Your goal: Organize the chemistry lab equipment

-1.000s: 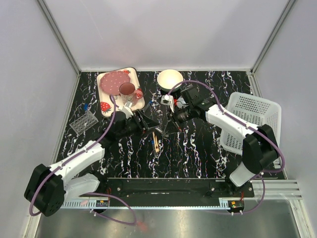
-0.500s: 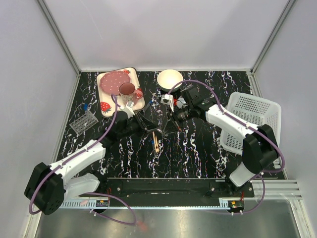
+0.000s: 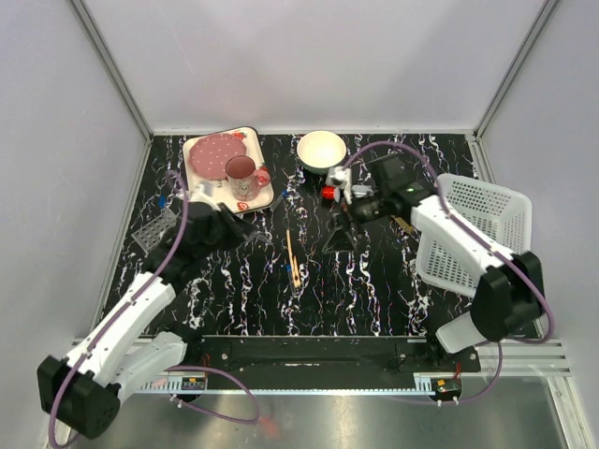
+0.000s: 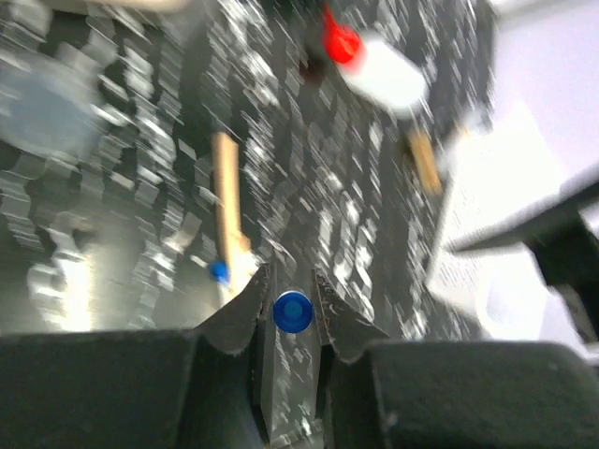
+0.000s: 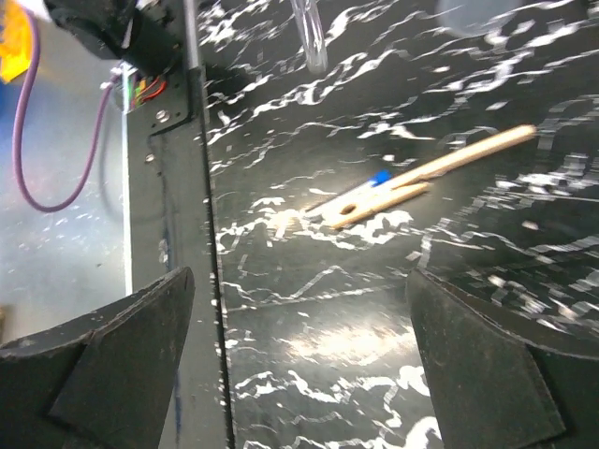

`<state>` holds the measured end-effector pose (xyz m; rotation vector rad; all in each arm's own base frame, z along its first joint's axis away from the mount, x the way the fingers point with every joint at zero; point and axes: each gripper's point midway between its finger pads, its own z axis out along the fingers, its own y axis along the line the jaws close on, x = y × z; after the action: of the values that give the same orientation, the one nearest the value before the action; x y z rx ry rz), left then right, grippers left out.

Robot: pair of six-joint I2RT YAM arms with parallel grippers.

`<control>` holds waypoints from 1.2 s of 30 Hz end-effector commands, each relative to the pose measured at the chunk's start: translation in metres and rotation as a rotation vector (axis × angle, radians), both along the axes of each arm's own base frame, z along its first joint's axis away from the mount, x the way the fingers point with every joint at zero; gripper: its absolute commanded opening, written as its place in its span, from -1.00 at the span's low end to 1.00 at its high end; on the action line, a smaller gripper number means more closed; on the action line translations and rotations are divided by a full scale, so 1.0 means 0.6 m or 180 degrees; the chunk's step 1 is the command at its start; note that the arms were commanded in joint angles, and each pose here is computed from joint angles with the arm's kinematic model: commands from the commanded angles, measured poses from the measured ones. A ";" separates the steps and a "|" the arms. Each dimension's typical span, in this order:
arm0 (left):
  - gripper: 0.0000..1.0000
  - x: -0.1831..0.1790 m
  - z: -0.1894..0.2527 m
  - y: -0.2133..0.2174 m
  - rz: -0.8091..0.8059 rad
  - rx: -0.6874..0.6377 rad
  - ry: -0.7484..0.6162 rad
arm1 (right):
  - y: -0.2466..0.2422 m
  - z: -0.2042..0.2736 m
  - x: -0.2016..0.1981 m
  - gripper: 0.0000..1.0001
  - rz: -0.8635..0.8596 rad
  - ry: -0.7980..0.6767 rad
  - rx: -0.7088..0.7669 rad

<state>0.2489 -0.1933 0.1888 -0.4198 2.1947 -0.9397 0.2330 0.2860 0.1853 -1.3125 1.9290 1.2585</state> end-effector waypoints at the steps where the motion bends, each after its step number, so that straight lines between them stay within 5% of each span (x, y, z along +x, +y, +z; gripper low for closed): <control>1: -0.90 0.033 0.010 0.182 0.0825 0.1251 -0.0277 | -0.073 0.083 0.032 0.99 -0.0272 -0.0619 0.0268; 5: -0.92 0.068 0.032 0.309 0.1510 0.1840 -0.0372 | -0.112 0.072 0.037 0.99 -0.0460 -0.0747 0.0254; 12: -0.94 0.129 0.035 0.414 0.2023 0.2491 -0.0365 | -0.137 0.056 0.042 0.99 -0.0565 -0.0732 0.0302; 22: -0.94 0.209 -0.018 0.514 0.2348 0.2621 -0.0122 | -0.148 0.042 0.045 1.00 -0.0589 -0.0832 0.0213; 36: -0.94 0.257 -0.069 0.515 0.2179 0.2505 0.0014 | -0.149 0.023 0.052 0.99 -0.0600 -0.0736 0.0143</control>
<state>0.3795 0.1142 0.1248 -0.7081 2.0858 0.3396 0.2608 0.1969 0.1994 -1.1551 1.8234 1.0133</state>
